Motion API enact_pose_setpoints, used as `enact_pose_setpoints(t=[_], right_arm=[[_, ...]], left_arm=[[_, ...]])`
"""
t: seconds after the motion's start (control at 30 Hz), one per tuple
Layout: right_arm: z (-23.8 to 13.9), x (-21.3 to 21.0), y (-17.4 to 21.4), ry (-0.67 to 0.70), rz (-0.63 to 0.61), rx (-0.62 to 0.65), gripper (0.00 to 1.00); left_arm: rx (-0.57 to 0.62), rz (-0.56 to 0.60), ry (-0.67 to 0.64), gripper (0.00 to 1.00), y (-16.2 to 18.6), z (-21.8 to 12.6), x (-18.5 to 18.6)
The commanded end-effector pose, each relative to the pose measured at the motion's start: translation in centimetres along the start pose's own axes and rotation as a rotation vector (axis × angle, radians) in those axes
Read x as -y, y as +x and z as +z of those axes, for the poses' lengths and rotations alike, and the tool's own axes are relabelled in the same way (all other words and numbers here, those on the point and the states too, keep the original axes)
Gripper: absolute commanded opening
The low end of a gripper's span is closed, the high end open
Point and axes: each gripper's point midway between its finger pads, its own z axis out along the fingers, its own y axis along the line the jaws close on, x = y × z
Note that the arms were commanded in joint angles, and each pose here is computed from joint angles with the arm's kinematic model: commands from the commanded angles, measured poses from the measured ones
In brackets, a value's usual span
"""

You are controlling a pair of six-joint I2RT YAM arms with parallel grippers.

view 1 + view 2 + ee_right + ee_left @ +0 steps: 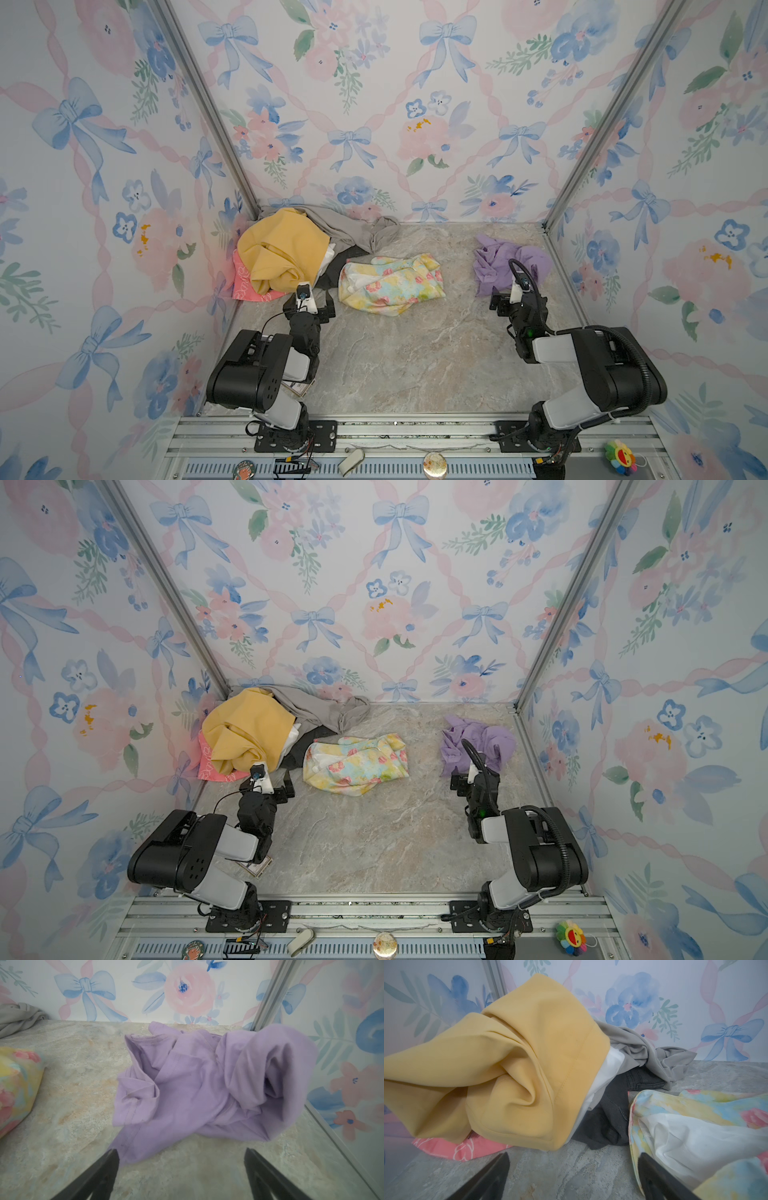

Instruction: Pick out a specific cloth from the pile

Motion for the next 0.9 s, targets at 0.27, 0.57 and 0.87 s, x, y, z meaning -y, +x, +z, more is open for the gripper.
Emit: enact_pose_setpoints(t=[0.27,0.57,0.87], right_arm=[[0.18,-0.49,0.4,-0.027,0.009,-0.034,0.97],[0.19,-0.52,0.38,-0.028,0.009,-0.034,0.97],[0.19,-0.54,0.36,-0.029,0.01,-0.034,0.97]], left_arm=[[0.043,-0.024,-0.021,0.98,-1.1,0.24,-0.41],[0.045,-0.024,-0.02,0.98,-1.17,0.16,-0.38],[0.044,-0.024,-0.02,0.98,-1.14,0.17,-0.38]])
